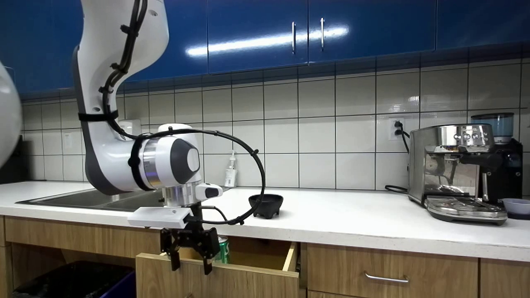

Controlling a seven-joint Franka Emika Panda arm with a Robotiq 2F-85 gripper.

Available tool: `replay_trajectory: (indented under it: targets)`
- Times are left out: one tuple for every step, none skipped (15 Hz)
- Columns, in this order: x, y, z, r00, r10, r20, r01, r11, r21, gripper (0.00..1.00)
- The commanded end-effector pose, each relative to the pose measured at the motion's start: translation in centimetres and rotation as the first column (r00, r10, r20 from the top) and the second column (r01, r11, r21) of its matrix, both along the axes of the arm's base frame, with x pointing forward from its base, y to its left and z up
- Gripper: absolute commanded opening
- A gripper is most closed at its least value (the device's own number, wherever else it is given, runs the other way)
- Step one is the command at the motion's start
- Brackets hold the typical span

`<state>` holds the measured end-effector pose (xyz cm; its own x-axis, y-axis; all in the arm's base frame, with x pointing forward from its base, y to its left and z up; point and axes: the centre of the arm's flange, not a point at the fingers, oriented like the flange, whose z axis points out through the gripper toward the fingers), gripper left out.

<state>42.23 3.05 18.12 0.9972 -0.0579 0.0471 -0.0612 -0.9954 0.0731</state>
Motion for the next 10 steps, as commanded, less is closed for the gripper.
replay_trajectory:
  targets:
    - [2.1,-0.8,0.0,0.999,-0.015,0.028,0.015,1.0,0.004,1.0]
    - [2.4,-0.9,0.0,0.999,-0.017,0.028,0.016,1.0,0.004,1.0]
    - [2.8,-1.0,0.0,0.999,-0.018,0.028,0.018,1.0,0.005,1.0]
    - [3.2,-1.2,0.1,0.999,-0.019,0.028,0.019,1.0,0.005,1.0]
    - [3.5,-1.3,0.2,0.999,-0.02,0.029,0.02,1.0,0.004,1.0]
    - [3.8,-1.4,0.2,0.999,-0.02,0.031,0.02,1.0,0.003,1.0]
    - [4.2,-1.5,0.2,0.999,-0.018,0.032,0.018,1.0,0.002,1.0]
    - [4.6,-1.6,0.3,0.999,-0.014,0.033,0.014,1.0,0.004,1.0]
    - [4.9,-1.6,0.3,0.999,-0.013,0.033,0.012,1.0,0.004,1.0]
    - [5.3,-1.7,0.3,0.999,-0.008,0.035,0.008,1.0,0.004,1.0]
